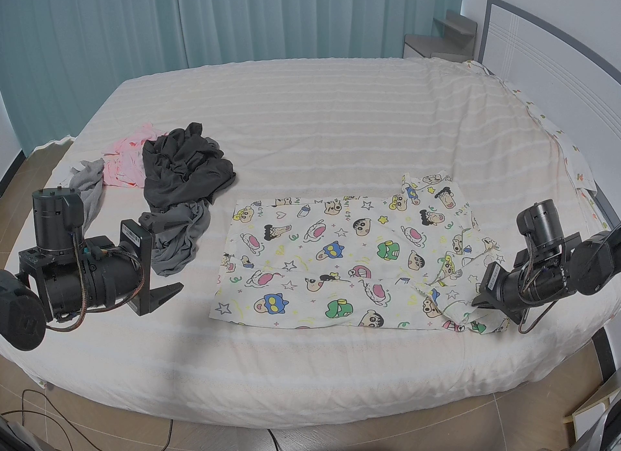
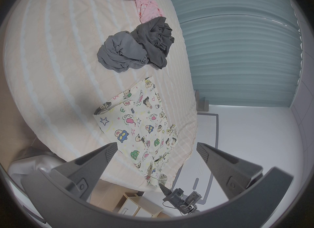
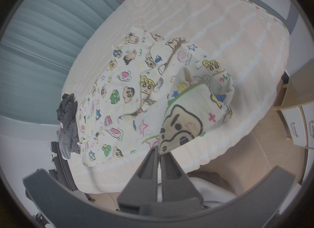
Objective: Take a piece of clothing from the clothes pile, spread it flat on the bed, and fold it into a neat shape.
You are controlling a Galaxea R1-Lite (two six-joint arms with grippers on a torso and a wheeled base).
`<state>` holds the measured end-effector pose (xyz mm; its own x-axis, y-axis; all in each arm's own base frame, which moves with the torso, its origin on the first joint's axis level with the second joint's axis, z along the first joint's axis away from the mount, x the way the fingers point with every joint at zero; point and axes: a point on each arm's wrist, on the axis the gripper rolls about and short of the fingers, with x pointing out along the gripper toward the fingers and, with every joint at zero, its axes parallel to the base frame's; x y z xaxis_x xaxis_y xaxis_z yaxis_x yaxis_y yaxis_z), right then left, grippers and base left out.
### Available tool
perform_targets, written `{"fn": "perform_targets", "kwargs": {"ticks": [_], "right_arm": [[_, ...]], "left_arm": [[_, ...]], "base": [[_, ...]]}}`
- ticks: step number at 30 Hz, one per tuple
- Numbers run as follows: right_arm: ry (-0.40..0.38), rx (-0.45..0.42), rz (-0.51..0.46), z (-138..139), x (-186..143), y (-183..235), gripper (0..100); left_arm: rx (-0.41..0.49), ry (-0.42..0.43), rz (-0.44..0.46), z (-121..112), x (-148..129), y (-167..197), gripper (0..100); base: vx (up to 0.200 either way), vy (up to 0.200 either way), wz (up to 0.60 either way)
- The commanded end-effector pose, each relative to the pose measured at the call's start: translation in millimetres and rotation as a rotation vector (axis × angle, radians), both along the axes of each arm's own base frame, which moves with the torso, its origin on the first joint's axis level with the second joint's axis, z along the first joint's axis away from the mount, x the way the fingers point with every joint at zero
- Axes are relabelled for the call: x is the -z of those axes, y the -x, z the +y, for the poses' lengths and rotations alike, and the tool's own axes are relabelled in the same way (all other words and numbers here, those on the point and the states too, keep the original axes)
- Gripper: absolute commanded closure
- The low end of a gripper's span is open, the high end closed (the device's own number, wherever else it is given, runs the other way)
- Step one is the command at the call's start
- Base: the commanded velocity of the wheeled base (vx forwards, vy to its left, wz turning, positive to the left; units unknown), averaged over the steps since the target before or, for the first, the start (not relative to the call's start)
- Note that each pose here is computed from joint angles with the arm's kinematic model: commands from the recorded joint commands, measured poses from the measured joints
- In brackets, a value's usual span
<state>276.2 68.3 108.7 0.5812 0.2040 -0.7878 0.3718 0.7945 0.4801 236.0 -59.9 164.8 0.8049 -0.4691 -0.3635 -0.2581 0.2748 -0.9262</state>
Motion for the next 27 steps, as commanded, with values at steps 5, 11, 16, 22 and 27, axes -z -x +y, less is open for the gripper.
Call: {"fn": "perform_targets", "kwargs": {"ticks": [5,11,16,22,27], "right_arm": [[-0.037,0.029,0.064,1,19,0,100],[-0.055,0.026,0.052,1,33,1,100],[-0.052,0.025,0.067,0,43,6,0],[-0.048,0.009,0.077,2,43,18,0],[-0.074,-0.013,-0.020,-1,13,43,0]], "left_arm": [[0.000,0.000,0.005,0,1,0,0],[0.000,0.000,0.002,0,0,0,0],[0.000,0.000,0.003,0,1,-1,0],[0.000,0.000,0.005,0,1,0,0],[0.000,0.000,0.005,0,1,0,0]], "base": [[0.000,0.000,0.00],[0.000,0.000,0.00],[0.000,0.000,0.00],[0.000,0.000,0.00],[0.000,0.000,0.00]]}}
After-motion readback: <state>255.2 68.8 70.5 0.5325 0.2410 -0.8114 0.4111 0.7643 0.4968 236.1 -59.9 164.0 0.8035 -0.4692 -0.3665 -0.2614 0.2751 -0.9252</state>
